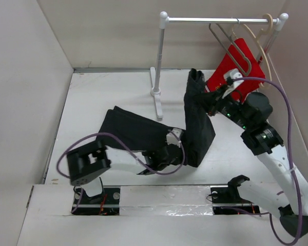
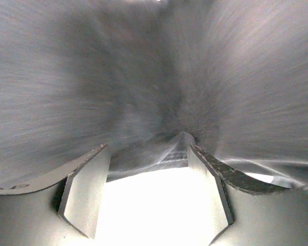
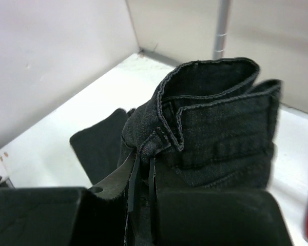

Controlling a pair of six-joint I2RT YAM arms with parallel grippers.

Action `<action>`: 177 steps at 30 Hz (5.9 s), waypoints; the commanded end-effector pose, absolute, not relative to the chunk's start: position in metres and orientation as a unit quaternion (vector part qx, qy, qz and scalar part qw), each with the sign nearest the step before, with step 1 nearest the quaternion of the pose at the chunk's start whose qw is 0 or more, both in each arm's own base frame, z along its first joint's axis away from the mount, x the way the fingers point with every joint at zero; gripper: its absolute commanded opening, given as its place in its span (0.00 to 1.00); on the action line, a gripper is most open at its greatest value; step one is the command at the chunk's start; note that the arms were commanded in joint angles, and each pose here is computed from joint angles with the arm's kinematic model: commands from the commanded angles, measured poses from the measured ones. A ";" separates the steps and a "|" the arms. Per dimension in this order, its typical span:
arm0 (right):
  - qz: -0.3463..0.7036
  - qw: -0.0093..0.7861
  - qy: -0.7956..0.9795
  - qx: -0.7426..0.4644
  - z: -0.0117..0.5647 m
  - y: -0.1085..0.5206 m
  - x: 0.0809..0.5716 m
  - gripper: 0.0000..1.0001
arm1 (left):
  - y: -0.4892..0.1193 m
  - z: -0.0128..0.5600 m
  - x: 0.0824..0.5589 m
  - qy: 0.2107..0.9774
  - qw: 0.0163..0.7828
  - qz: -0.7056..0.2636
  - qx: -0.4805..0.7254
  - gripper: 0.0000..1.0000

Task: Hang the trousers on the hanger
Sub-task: Fold the trousers at the center of the board, then pick up the hanger from the clothesline.

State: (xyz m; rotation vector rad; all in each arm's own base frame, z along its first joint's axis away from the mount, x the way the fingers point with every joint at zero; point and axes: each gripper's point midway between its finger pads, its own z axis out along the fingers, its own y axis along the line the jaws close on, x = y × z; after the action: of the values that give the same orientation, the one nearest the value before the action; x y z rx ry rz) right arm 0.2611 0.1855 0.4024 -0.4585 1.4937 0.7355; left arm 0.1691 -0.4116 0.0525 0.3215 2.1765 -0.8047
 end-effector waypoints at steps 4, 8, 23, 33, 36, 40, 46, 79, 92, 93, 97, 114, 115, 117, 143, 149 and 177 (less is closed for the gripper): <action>0.282 0.704 0.619 -0.203 0.443 0.219 0.285 0.00 | -0.330 0.154 0.186 0.807 0.484 -0.336 0.041 0.57; 0.303 0.702 0.609 -0.211 0.444 0.247 0.304 0.00 | -0.273 0.199 0.187 0.781 0.522 -0.341 -0.019 0.55; 0.406 0.599 0.605 -0.332 0.374 0.480 0.332 0.00 | -0.095 0.321 0.181 0.682 0.626 -0.318 -0.205 0.47; 0.435 0.494 0.648 -0.384 0.256 0.547 0.313 0.97 | -0.077 0.313 0.183 0.670 0.621 -0.311 -0.261 0.48; 0.427 0.509 0.646 -0.375 0.263 0.510 0.308 0.96 | -0.086 0.309 0.187 0.667 0.627 -0.308 -0.258 0.48; 0.390 0.533 0.663 -0.353 0.259 0.449 0.306 0.50 | -0.122 0.290 0.200 0.694 0.627 -0.273 -0.226 0.49; 0.308 0.553 0.718 -0.289 0.222 0.343 0.297 0.00 | -0.174 0.252 0.255 0.738 0.623 -0.175 -0.190 0.49; 0.285 0.424 0.849 -0.137 0.047 0.192 0.270 0.03 | -0.028 0.070 0.281 0.743 0.476 -0.196 -0.428 0.54; 0.241 0.484 0.818 -0.197 0.128 0.186 0.289 0.41 | -0.118 0.173 0.309 0.735 0.537 -0.331 -0.248 0.18; 0.240 0.493 0.812 -0.198 0.138 0.187 0.294 0.29 | -0.144 0.172 0.305 0.752 0.528 -0.337 -0.207 0.12; 0.264 0.512 0.788 -0.216 0.154 0.209 0.319 0.00 | -0.209 0.168 0.301 0.782 0.506 -0.338 -0.135 0.00; 0.283 0.513 0.788 -0.190 0.127 0.241 0.386 0.00 | -0.277 0.070 0.230 0.852 0.413 -0.315 -0.063 0.03; 0.273 0.524 0.782 -0.198 0.138 0.242 0.386 0.00 | -0.273 0.068 0.230 0.855 0.415 -0.305 -0.064 0.03; 0.246 0.540 0.776 -0.213 0.169 0.240 0.377 0.00 | -0.271 0.073 0.228 0.854 0.421 -0.299 -0.056 0.03; 0.002 0.674 0.726 -0.134 0.433 -0.006 0.443 0.79 | -0.315 0.165 0.184 0.795 0.493 -0.350 0.036 0.19; 0.012 0.658 0.743 -0.120 0.402 -0.005 0.463 0.57 | -0.312 0.165 0.179 0.792 0.492 -0.357 0.047 0.32; 0.007 0.755 0.651 -0.085 0.456 0.019 0.428 0.00 | -0.330 0.202 0.190 0.782 0.504 -0.365 0.033 0.47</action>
State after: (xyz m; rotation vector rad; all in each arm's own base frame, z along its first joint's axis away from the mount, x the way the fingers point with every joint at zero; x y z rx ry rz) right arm 0.4381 0.0227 0.4072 -0.2398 1.5944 0.0443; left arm 0.1884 -0.3179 0.1804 0.0759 1.9317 -0.8358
